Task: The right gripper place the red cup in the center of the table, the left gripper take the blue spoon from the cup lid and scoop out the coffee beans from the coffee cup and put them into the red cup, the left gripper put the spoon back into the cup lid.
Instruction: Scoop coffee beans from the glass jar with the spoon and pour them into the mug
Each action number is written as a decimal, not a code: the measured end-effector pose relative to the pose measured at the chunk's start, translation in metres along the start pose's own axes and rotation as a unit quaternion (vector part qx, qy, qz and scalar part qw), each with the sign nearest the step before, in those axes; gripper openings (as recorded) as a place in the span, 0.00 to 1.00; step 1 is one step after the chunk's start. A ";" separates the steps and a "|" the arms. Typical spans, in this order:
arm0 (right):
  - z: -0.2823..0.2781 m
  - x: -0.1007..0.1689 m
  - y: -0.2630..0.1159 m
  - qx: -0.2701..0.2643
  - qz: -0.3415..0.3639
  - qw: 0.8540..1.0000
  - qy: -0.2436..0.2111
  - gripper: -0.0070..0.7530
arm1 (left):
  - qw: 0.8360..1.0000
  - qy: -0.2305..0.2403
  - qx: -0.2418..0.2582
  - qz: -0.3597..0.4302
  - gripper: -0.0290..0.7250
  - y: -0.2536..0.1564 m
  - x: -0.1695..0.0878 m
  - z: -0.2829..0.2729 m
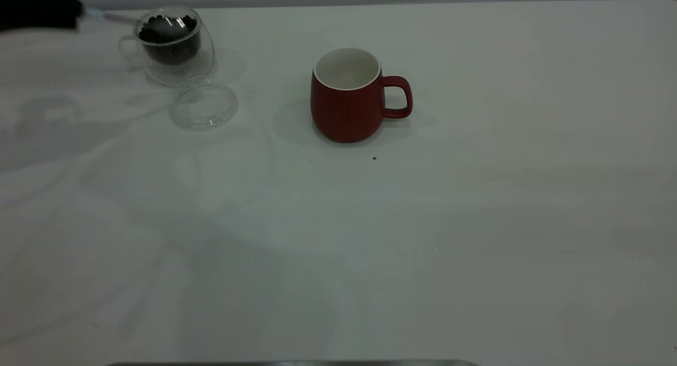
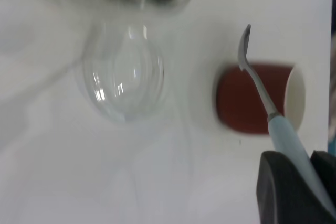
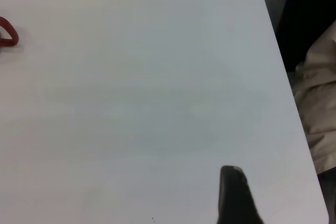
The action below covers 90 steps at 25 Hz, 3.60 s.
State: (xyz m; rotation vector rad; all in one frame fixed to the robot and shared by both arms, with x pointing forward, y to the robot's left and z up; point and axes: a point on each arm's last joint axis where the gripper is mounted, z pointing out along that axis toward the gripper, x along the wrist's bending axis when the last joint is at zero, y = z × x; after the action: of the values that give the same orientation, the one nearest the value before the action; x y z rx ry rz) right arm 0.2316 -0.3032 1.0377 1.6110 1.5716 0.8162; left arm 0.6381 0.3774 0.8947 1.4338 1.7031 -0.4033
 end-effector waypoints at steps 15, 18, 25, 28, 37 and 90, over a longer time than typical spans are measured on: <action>0.000 0.000 0.000 0.000 0.000 1.000 0.000 0.64 | 0.998 0.009 -0.048 -0.031 0.20 0.011 0.027 -0.043; 0.000 0.000 0.000 0.000 0.000 1.000 0.000 0.64 | 0.998 0.004 -0.048 -0.045 0.20 0.008 0.042 -0.032; 0.000 0.000 0.000 0.000 0.000 1.000 0.000 0.64 | 0.993 -0.034 -0.089 -0.070 0.20 0.006 0.068 -0.008; 0.000 0.000 0.000 0.000 0.000 1.000 0.000 0.64 | 0.993 -0.033 -0.096 -0.064 0.20 0.008 0.068 -0.005; 0.000 0.000 0.000 0.000 0.000 1.000 0.000 0.64 | 0.997 -0.008 -0.063 -0.031 0.20 0.017 0.058 0.022; 0.000 0.000 0.000 0.000 0.000 1.000 0.000 0.64 | 0.989 -0.110 -0.044 -0.091 0.20 0.006 0.080 0.027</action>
State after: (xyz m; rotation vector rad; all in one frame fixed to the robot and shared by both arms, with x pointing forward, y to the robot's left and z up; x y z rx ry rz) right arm 0.2316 -0.3032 1.0378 1.6103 1.5711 0.8168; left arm 0.6560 0.4116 0.8191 1.1310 1.6549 -0.5570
